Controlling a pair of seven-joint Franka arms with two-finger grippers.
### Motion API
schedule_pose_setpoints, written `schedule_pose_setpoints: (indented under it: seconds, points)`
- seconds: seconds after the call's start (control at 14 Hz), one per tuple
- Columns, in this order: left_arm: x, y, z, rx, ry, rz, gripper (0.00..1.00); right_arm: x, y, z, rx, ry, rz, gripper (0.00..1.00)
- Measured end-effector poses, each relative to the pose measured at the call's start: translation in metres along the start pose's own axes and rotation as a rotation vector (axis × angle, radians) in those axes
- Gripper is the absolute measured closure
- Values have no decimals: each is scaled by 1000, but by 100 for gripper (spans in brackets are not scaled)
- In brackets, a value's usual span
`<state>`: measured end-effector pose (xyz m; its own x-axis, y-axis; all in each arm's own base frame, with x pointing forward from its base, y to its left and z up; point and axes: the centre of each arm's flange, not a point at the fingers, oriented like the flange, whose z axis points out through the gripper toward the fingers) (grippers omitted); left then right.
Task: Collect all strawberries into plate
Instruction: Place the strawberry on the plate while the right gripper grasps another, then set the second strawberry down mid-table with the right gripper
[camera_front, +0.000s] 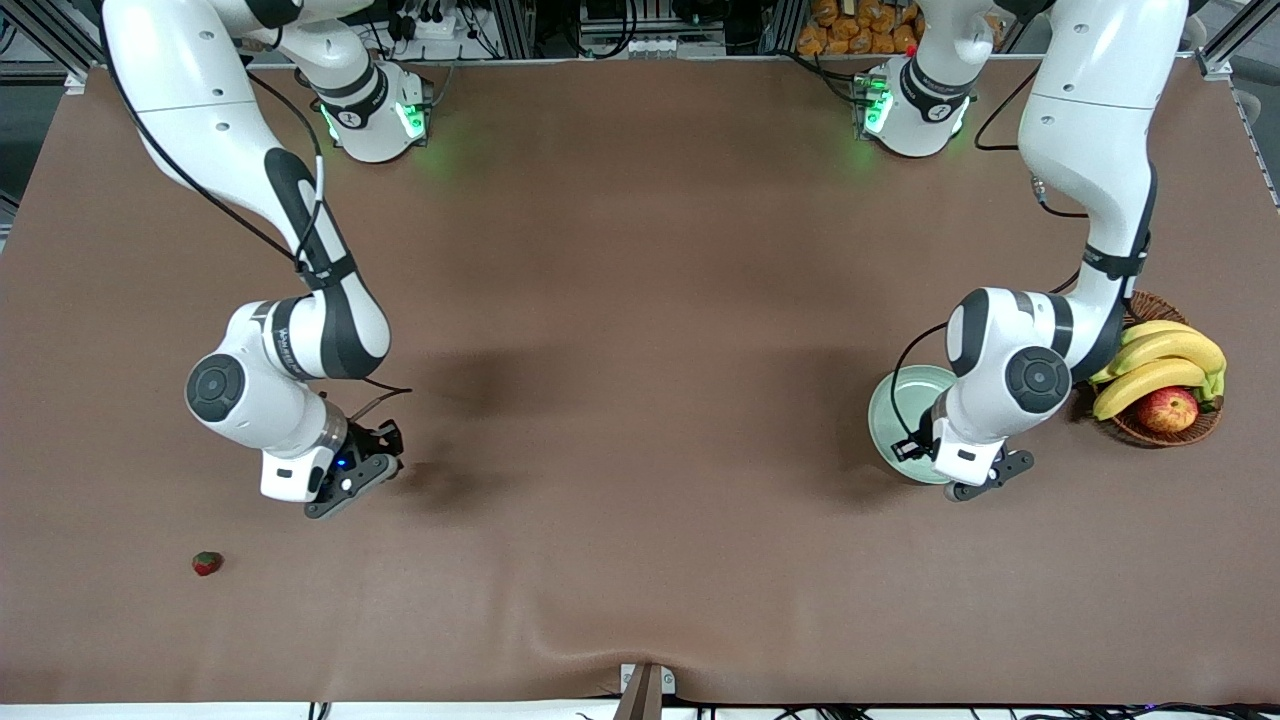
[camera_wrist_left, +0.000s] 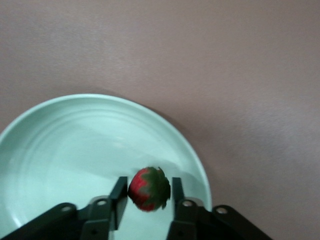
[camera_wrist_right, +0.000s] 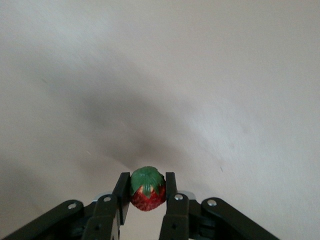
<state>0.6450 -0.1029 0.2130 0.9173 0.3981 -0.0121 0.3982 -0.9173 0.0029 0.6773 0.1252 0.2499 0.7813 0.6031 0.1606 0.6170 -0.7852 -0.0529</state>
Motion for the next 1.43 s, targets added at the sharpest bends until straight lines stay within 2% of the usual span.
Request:
schedule_pose_setpoints:
  seconds: [0.21, 0.36, 0.57, 0.79, 1.15, 1.43]
  points:
    - [4, -10, -18, 9, -17, 7, 19, 40, -49, -10, 2, 39, -91, 67]
    - [1, -10, -41, 13, -29, 10, 1, 62, -92, -4, 12, 47, -146, 67]
    - [-5, -3, -83, 5, -26, 24, 0, 88, -159, 20, 24, 60, -152, 67]
    - [-20, 13, -120, -15, -18, 57, 0, 115, -237, 33, 43, 82, -107, 67]
    - [-44, 38, -154, -41, -8, 104, 0, 142, -380, 72, 83, 169, 45, 67]
    - [-56, 54, -154, -47, -12, 119, 0, 148, -424, 101, 106, 176, 121, 67]
